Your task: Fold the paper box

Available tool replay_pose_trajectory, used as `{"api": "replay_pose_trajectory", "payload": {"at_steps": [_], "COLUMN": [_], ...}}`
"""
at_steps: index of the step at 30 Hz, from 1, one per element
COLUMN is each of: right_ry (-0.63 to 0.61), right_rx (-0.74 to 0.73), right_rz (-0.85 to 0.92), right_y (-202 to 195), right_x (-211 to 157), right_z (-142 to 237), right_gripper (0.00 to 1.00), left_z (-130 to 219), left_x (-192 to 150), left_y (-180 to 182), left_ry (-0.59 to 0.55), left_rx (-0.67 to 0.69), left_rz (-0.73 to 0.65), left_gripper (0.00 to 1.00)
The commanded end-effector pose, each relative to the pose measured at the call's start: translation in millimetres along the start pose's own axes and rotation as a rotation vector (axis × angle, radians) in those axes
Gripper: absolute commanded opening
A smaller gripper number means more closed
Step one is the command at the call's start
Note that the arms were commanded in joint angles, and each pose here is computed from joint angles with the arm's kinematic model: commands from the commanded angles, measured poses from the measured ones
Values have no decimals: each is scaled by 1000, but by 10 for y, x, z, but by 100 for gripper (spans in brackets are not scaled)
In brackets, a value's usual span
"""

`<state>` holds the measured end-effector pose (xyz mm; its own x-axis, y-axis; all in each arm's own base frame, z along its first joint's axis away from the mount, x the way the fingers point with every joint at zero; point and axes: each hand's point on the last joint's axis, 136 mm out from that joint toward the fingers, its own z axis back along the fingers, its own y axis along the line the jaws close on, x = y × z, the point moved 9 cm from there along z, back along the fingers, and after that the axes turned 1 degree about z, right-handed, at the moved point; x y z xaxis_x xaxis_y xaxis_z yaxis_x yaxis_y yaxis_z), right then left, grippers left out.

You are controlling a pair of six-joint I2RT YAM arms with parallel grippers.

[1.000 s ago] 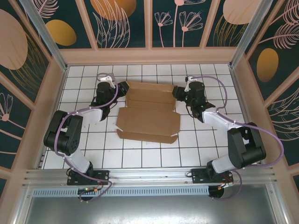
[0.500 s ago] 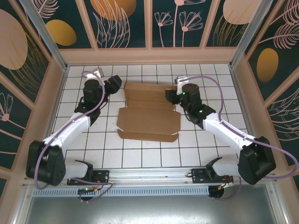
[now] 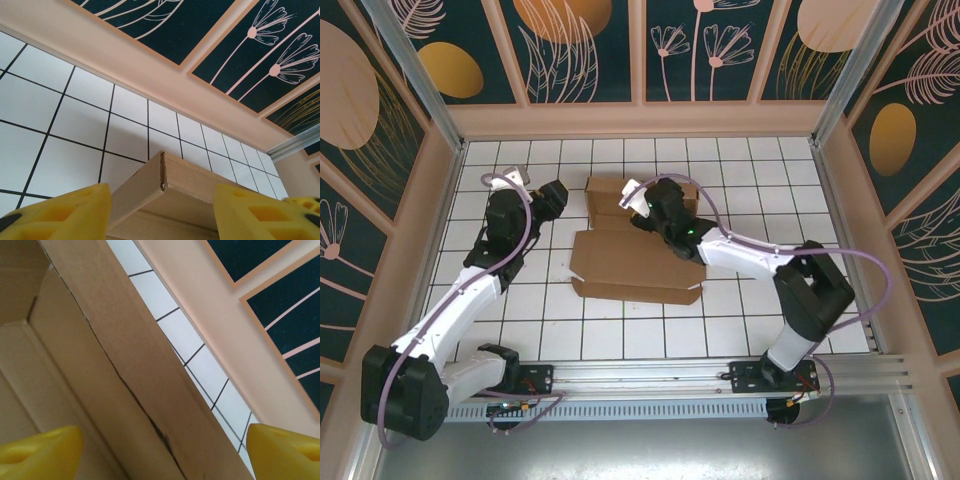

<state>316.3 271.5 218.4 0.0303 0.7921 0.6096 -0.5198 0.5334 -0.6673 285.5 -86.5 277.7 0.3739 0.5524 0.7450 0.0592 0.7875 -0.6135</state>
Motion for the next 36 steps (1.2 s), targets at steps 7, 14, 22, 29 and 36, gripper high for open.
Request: {"api": "replay_pose_trajectory", "payload": {"at_steps": [7,14,22,29,36], "right_ry": [38,108,190,277,503], "right_rx": [-77,67,237,308,252], "right_rz": [-79,-341,-774,-1140,-1196], "right_y": [-329,-639,-1035,-1337,-871], "right_x": [22,-292,-774,-1355,-1690], "right_z": [-443,-738,-1006,-1042,-830], "right_gripper": [67,55,47,47,48], "left_z": [120,124,192,375,450], "left_x": [163,230,426,699,768], "left_y": [-151,-233,-481,-727,-803], "left_ry": [-18,-10,-13,-70,-82], "left_rx": [-40,-69,-180,-253,-290], "left_rz": [-4,17,36,26,38], "left_gripper": [56,56,56,57,57]}}
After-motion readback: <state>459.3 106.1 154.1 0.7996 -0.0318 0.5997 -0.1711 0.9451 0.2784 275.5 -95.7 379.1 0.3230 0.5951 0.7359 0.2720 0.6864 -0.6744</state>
